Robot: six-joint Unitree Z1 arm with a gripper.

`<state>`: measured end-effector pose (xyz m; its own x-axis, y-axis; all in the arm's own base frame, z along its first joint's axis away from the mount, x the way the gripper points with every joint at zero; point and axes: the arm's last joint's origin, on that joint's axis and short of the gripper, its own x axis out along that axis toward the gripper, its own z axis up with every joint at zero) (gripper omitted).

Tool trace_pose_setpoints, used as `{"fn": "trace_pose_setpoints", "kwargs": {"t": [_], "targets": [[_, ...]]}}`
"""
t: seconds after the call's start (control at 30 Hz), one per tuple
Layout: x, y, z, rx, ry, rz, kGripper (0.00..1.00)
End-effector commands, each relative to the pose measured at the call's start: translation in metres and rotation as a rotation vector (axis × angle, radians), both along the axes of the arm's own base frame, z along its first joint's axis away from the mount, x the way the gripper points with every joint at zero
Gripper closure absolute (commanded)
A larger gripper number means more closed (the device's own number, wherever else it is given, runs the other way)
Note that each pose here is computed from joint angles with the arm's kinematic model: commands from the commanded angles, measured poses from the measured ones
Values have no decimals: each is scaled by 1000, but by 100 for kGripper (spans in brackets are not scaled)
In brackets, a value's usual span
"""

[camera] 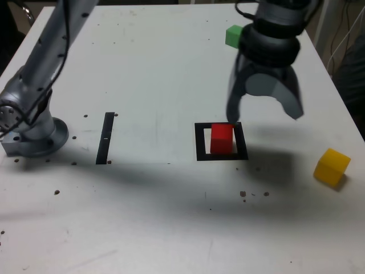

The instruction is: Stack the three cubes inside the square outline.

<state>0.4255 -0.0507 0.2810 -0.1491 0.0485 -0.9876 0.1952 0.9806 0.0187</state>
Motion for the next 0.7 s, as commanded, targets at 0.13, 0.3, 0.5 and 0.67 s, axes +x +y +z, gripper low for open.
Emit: {"fn": "trace_pose_setpoints", "kwargs": {"t": [0.13,0.3,0.5,0.67], "targets": [[19,-8,-6,-25,-24,-18,1],[36,-12,-12,-46,-56,-30,1],[49,-21,-15,-59,-97,-48,1],[59,-33,-20,-74,-128,-67,1]]}}
